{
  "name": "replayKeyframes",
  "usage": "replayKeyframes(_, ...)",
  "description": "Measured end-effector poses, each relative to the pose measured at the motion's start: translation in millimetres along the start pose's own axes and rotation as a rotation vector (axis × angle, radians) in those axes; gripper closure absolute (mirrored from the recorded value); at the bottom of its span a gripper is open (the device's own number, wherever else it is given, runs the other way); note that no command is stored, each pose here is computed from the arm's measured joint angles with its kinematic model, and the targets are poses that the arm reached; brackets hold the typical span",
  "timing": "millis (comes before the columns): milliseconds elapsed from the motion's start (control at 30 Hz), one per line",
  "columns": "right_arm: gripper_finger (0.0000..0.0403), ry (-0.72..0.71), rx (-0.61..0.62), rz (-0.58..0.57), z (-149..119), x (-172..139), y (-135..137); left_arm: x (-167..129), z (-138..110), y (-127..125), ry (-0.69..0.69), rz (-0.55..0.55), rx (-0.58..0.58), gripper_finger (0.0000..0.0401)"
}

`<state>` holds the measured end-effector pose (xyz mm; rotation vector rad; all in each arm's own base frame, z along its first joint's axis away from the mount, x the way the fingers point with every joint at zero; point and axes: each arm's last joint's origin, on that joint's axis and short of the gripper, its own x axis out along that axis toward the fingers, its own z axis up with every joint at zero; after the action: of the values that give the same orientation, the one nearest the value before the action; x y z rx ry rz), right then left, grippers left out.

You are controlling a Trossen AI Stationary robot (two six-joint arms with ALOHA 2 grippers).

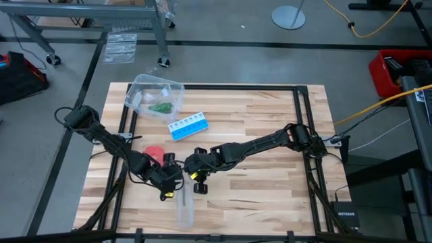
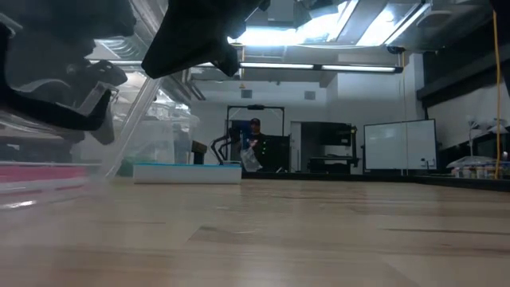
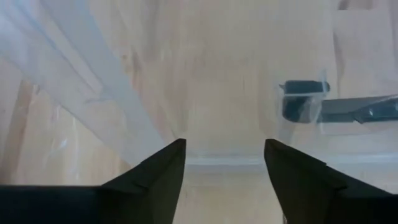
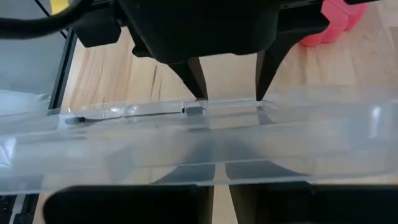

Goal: Roll bandage
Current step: Close the transparent container

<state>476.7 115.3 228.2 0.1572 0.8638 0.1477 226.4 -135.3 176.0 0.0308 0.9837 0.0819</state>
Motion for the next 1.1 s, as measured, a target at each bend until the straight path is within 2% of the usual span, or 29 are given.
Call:
replayKeyframes(167,0.0363,-0.003,0.0,0.001,0.3,0.0,-0.1,-0.2,-4.4,2.0,0.04,0.022,-0.013,0.0177)
replayKeyframes(367,0.0363,-0.004,0.0,0.001,0.5,0.0,0.0,-0.6,-8.9,4.9,0.081,0.055,-0.077,0.0187)
replayKeyframes(800,0.0363,-0.054,-0.013,0.05,5.8,-0.2,2.6,3.3,-0.2,7.8,-0.009,0.096,-0.087,0.0193)
replayKeyframes(1100,0.0363,-0.064,-0.033,0.052,6.6,-0.2,2.8,19.5,-0.4,6.9,0.008,0.117,-0.082,0.0195)
